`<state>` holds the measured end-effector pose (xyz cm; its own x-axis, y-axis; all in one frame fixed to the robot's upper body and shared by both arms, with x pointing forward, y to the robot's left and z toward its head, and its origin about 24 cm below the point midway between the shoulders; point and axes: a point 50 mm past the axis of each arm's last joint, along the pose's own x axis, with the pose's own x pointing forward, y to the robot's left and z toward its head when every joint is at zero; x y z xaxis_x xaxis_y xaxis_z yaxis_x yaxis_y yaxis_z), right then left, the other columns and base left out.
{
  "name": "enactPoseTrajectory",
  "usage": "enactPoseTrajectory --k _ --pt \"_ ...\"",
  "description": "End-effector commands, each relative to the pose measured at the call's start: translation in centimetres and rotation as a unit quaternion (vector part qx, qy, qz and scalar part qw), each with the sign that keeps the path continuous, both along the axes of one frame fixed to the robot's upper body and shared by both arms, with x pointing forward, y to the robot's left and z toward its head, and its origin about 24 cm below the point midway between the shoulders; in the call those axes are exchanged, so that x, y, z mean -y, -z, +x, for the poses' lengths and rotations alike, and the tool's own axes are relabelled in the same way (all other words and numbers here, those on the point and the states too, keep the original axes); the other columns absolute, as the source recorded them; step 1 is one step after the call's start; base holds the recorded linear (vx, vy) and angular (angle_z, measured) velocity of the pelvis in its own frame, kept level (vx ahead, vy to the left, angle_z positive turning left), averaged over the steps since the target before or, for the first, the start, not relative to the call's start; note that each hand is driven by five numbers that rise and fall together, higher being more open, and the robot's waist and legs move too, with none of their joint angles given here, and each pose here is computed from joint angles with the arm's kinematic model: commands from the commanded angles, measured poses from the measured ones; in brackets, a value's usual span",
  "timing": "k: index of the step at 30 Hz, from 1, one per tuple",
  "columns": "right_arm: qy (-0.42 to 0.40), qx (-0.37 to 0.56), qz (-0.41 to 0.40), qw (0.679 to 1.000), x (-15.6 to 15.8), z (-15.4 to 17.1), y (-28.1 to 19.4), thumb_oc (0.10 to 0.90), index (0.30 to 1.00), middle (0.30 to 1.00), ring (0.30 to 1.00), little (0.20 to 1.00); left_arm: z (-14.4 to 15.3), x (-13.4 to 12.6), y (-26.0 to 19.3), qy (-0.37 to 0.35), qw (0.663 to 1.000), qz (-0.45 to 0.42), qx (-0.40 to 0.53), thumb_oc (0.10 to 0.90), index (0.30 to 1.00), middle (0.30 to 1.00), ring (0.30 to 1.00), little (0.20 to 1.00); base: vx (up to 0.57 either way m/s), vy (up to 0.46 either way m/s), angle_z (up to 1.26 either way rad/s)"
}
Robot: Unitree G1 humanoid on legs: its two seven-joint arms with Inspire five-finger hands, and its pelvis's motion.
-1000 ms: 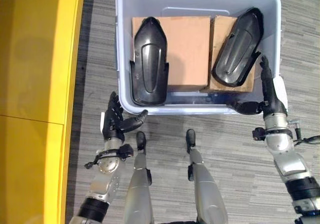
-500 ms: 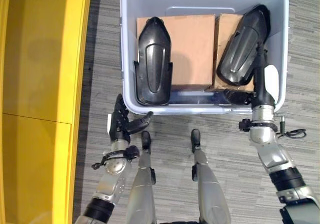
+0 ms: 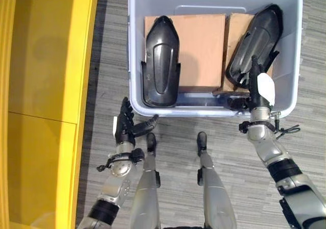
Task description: Move parts from the plastic box to the shelf.
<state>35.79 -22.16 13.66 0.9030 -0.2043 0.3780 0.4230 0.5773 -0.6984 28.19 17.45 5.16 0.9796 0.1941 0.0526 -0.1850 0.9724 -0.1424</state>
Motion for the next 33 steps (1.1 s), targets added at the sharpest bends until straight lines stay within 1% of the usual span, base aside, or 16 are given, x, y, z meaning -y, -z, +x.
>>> enactPoseTrajectory --k 1,4,5,8,14,15,16,17,18,24,29,31,33 --pt "0.002 0.077 -0.019 0.997 -0.2 1.1 -4.1 0.900 1.000 1.000 1.000 1.000 0.3 0.7 -3.5 0.009 0.995 -0.006 0.100 0.900 1.000 1.000 1.000 1.000 0.00 0.000 0.00" --pt "0.015 0.072 -0.019 0.997 0.1 1.7 -4.4 0.900 1.000 1.000 1.000 1.000 0.4 1.0 -3.6 0.015 0.995 -0.009 0.103 0.900 1.000 1.000 1.000 1.000 0.00 0.000 0.00" --pt "0.035 0.060 -0.023 0.997 0.8 2.3 -4.5 0.900 1.000 1.000 1.000 1.000 0.4 1.3 -3.7 0.023 0.994 -0.011 0.104 0.900 1.000 1.000 1.000 1.000 0.00 0.005 0.04" --pt "0.052 0.046 -0.033 0.997 1.6 3.0 -5.0 0.900 1.000 1.000 1.000 1.000 0.5 1.8 -3.8 0.032 0.994 -0.015 0.106 0.900 1.000 1.000 1.000 1.000 0.00 0.008 0.03" --pt "0.057 0.011 -0.044 0.997 1.9 3.6 -4.4 0.900 1.000 1.000 1.000 1.000 0.7 2.6 -4.0 0.050 0.992 -0.021 0.110 0.900 1.000 1.000 1.000 1.000 0.00 0.000 0.00" --pt "0.057 -0.001 -0.045 0.997 1.8 3.7 -3.9 0.875 0.964 0.964 0.964 0.964 0.8 2.8 -4.1 0.054 0.992 -0.022 0.111 0.900 1.000 1.000 1.000 1.000 0.00 0.000 0.00" --pt "0.059 -0.010 -0.043 0.997 1.9 3.7 -3.5 0.590 0.566 0.566 0.566 0.566 0.8 2.9 -4.1 0.055 0.992 -0.023 0.112 0.900 1.000 1.000 1.000 1.000 0.00 0.000 0.00" --pt "0.059 -0.010 -0.043 0.997 1.9 3.7 -3.5 0.508 0.451 0.451 0.451 0.451 0.8 2.9 -4.1 0.055 0.992 -0.023 0.112 0.900 1.000 1.000 1.000 1.000 0.00 0.000 0.00" --pt "0.063 -0.033 -0.036 0.997 2.0 3.7 -2.4 0.400 0.300 0.300 0.300 0.300 0.9 3.2 -4.2 0.062 0.991 -0.026 0.113 0.900 1.000 1.000 1.000 1.000 0.00 0.000 0.00" --pt "0.074 -0.074 0.004 0.994 2.0 3.1 0.9 0.400 0.300 0.300 0.300 0.300 1.2 3.7 -4.1 0.067 0.992 -0.029 0.107 0.900 1.000 1.000 1.000 1.000 0.00 0.003 0.01" --pt "0.074 -0.098 0.026 0.992 1.5 2.3 3.3 0.400 0.300 0.300 0.300 0.300 1.4 3.6 -4.0 0.060 0.992 -0.025 0.104 0.900 1.000 1.000 1.000 1.000 0.00 0.000 -0.01" --pt "0.072 -0.107 0.049 0.990 1.0 1.5 5.1 0.400 0.300 0.300 0.300 0.300 1.5 3.3 -4.0 0.055 0.993 -0.019 0.101 0.900 1.000 1.000 1.000 1.000 0.01 0.032 -0.02" --pt "0.073 -0.103 0.068 0.990 0.9 1.1 5.6 0.400 0.300 0.300 0.300 0.300 1.5 3.1 -4.0 0.050 0.993 -0.018 0.102 0.900 1.000 1.000 1.000 1.000 0.00 0.000 0.00"
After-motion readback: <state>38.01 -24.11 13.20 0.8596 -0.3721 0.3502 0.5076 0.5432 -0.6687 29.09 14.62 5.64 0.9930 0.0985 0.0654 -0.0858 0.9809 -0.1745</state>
